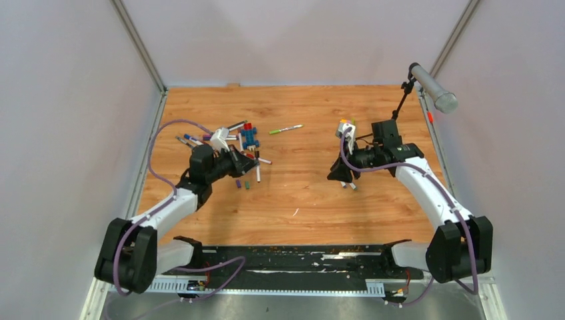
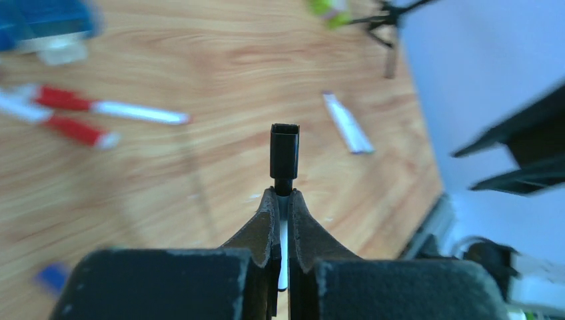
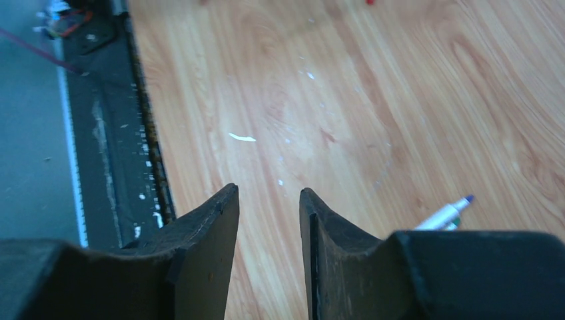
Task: Open the pen caps
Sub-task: Pick up the pen from the center of the board.
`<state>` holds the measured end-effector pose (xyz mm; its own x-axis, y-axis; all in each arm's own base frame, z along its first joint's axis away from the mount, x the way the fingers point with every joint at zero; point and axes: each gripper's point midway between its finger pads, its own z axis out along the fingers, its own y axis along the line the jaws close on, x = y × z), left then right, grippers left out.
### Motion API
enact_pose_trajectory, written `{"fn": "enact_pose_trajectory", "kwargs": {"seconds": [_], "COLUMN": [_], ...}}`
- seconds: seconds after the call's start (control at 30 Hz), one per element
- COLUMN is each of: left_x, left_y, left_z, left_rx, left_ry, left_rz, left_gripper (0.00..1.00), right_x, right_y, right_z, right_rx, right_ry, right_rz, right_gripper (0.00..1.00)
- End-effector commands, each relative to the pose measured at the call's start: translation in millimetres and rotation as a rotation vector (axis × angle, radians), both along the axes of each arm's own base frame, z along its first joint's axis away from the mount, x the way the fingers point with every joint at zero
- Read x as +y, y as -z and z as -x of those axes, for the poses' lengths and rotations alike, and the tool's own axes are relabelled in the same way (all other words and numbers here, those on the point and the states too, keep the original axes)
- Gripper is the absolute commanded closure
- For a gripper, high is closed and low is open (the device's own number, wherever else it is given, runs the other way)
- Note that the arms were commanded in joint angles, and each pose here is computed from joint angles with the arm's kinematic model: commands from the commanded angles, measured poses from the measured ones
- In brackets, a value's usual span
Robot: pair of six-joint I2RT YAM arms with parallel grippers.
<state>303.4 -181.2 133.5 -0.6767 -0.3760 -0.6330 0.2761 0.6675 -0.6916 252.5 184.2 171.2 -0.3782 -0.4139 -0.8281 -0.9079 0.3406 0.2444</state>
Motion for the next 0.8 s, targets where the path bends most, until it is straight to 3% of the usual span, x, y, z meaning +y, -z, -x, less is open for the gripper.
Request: {"fn": "enact_pose_trajectory", "kwargs": {"seconds": [0.0,0.13,0.37,0.77], "left_x": [-50,-73,-110,-171], "left_y": [-113,-133,-145,-143], "left_z": [23,45,58,74], "left_rx": [-0.354,-0.406,-0.45,-0.432], "left_ry": [0.098,0.098,0.111,0.201], "left_rz": [0.316,0.457,0.536,0.622], "left_gripper": [1.0,1.0,1.0,1.0], "right_x": [23,28,34,48], "right_y": [-32,-46,-53,-36], "right_z": [41,60,68,61], "right_rx": [-0.019,-0.002,0.161,0.25], "right_ry": [-0.205,-0.282,-0.277,-0.224], "right_rz": [-0.233,-0.341,-0.442,-0.399], "right_gripper": [0.59,0.48,0.38,0.37]}}
